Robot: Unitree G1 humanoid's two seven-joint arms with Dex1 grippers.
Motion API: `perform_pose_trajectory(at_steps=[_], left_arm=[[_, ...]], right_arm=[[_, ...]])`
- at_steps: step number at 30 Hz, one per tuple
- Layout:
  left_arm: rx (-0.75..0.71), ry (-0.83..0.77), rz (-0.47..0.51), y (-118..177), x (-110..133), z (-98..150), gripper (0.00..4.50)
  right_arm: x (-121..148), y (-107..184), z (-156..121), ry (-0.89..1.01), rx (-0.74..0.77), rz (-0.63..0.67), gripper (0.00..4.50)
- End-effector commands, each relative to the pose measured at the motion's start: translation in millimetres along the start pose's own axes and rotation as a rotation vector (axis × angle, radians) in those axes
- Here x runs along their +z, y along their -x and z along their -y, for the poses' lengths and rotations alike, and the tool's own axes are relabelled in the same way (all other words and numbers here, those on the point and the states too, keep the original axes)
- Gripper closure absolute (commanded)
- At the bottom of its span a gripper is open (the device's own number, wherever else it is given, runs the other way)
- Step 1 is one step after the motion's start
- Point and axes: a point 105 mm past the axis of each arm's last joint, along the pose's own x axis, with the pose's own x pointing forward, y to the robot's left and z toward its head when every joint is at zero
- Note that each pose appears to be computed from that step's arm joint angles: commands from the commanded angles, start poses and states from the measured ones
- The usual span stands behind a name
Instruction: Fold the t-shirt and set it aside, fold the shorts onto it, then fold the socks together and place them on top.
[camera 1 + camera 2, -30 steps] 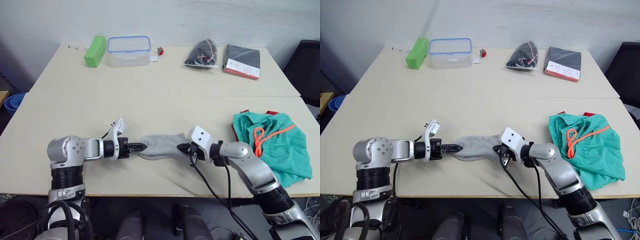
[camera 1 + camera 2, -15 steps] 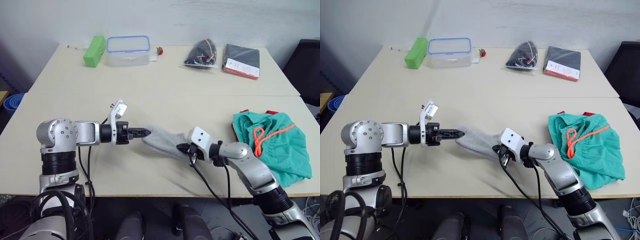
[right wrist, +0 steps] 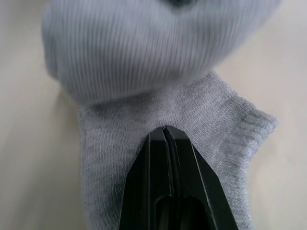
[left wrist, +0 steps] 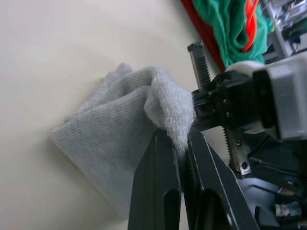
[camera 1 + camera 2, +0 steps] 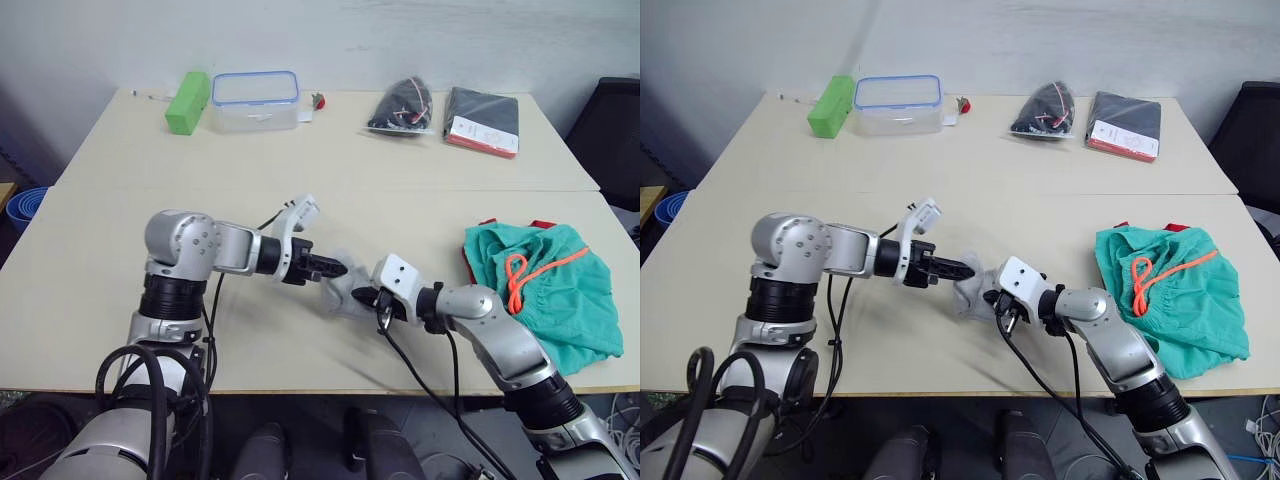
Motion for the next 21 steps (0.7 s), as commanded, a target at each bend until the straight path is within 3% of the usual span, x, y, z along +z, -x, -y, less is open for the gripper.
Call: perform_pose_trajectory(at_steps=[1,3,10,15,21], left_arm=[[-0.012,-0.047,0.008,-1,5,4,4.23],[-0.03,-0.044,0.013,0,5,5,3.87],[-0.229,-0.104,0.204,22,21,23,1.62],[-0.267,-0.125,0.281,34,20,22,0.03],[-0.205,-0.264,0.414,58,25,9,0.03]], right_arm=[[-10,0,-5,-0.022,0.001,-0.038,4.5],[-11,0,-5,-0.024,-0.001,-0.039,4.5],[-12,2,-6,-0.03,-0.006,-0.045,4.5],[-13,3,-4,-0.033,-0.004,-0.051,4.5],[-13,3,-3,-0.03,-0.002,-0.056,4.5]])
